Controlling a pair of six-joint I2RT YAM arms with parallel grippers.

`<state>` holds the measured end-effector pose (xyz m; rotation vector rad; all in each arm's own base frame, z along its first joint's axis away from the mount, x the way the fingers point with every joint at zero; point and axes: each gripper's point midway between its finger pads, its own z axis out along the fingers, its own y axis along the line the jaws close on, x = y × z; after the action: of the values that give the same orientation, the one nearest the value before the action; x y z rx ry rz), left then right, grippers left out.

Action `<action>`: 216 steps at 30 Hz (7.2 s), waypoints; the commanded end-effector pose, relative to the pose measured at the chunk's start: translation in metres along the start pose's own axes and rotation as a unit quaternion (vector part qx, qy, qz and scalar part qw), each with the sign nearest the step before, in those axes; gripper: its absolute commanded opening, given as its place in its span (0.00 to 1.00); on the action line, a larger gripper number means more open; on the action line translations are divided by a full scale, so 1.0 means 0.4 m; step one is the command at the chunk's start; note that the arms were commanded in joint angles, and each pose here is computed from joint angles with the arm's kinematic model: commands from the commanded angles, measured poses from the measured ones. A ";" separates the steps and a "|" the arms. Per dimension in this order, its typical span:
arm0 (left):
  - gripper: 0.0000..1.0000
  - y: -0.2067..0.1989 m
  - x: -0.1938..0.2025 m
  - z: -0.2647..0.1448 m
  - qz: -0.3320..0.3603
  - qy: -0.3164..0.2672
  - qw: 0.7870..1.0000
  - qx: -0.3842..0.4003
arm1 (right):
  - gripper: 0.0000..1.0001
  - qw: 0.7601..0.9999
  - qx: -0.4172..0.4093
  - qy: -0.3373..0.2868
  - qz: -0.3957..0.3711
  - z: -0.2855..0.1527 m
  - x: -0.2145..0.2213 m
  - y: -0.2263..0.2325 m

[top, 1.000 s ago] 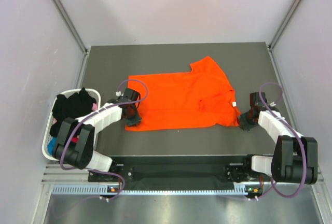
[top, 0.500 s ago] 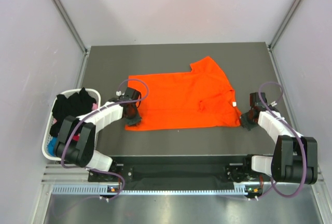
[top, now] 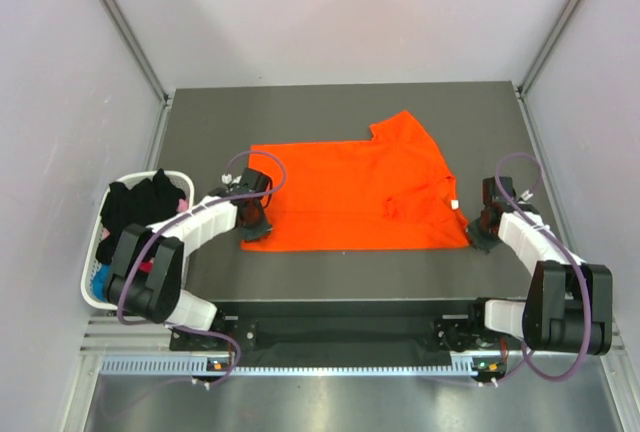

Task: Fold and stack the t-shirts
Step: Fold the tshirt

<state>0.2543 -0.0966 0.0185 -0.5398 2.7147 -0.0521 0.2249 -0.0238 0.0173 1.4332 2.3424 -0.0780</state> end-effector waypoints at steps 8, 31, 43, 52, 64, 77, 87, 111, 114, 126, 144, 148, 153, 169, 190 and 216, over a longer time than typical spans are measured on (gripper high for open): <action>0.38 -0.089 -0.052 -0.162 0.012 -0.018 0.993 0.115 | 0.24 0.996 -0.039 -0.071 -0.023 -0.133 -0.123 0.050; 0.45 -0.244 -0.072 -0.228 0.073 -0.001 0.960 0.270 | 0.21 0.969 -0.178 -0.017 -0.172 -0.035 -0.048 0.281; 0.46 -0.307 -0.259 -0.373 0.022 -0.112 0.952 0.283 | 0.38 0.888 -0.386 -0.074 -0.239 -0.308 -0.134 0.502; 0.50 -0.248 -0.473 -0.310 -0.022 -0.185 0.967 0.174 | 0.50 0.804 -0.476 -0.116 -0.336 -0.392 -0.249 0.772; 0.48 -0.169 -0.611 -0.099 -0.048 -0.139 0.982 0.117 | 0.51 0.803 -0.441 -0.105 -0.388 -0.153 -0.324 0.990; 0.42 -0.175 -0.638 0.135 -0.035 -0.070 0.989 0.127 | 0.49 0.822 -0.433 -0.024 -0.370 0.137 -0.238 1.049; 0.41 -0.154 -0.651 0.179 -0.012 -0.075 0.993 0.096 | 0.52 0.833 -0.435 0.031 -0.341 0.160 -0.149 1.055; 0.52 -0.115 -0.708 0.173 0.026 -0.107 0.993 0.042 | 0.40 0.821 -0.447 0.053 -0.351 0.155 -0.106 1.049; 0.52 -0.164 -0.695 0.178 0.033 -0.091 0.991 0.096 | 0.36 0.819 -0.453 0.054 -0.348 0.152 -0.111 1.052; 0.39 -0.216 -0.676 0.215 0.047 -0.067 0.985 0.154 | 0.31 0.812 -0.476 0.072 -0.330 0.156 -0.119 1.051; 0.00 -0.209 -0.711 0.131 0.036 -0.097 0.984 0.142 | 0.00 0.744 -0.608 -0.007 -0.278 -0.123 -0.254 1.051; 0.00 -0.201 -0.713 0.121 0.028 -0.101 0.986 0.132 | 0.00 0.740 -0.610 -0.007 -0.285 -0.143 -0.254 1.020; 0.00 -0.197 -0.720 0.097 0.013 -0.111 0.985 0.130 | 0.00 0.737 -0.606 -0.019 -0.298 -0.167 -0.249 0.993; 0.00 -0.172 -0.618 0.045 0.003 -0.073 0.988 0.136 | 0.00 0.762 -0.574 -0.059 -0.296 -0.188 -0.221 0.868; 0.00 -0.112 -0.461 -0.029 0.018 -0.041 0.993 0.112 | 0.00 0.794 -0.526 -0.092 -0.292 -0.242 -0.153 0.606; 0.00 -0.026 -0.270 0.009 0.034 0.012 0.998 0.045 | 0.00 0.829 -0.477 -0.095 -0.276 -0.212 -0.030 0.373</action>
<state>0.3545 -0.0693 0.0491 -0.4148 2.7522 -0.1966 0.3336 0.0660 0.1175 0.2572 2.0651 0.7155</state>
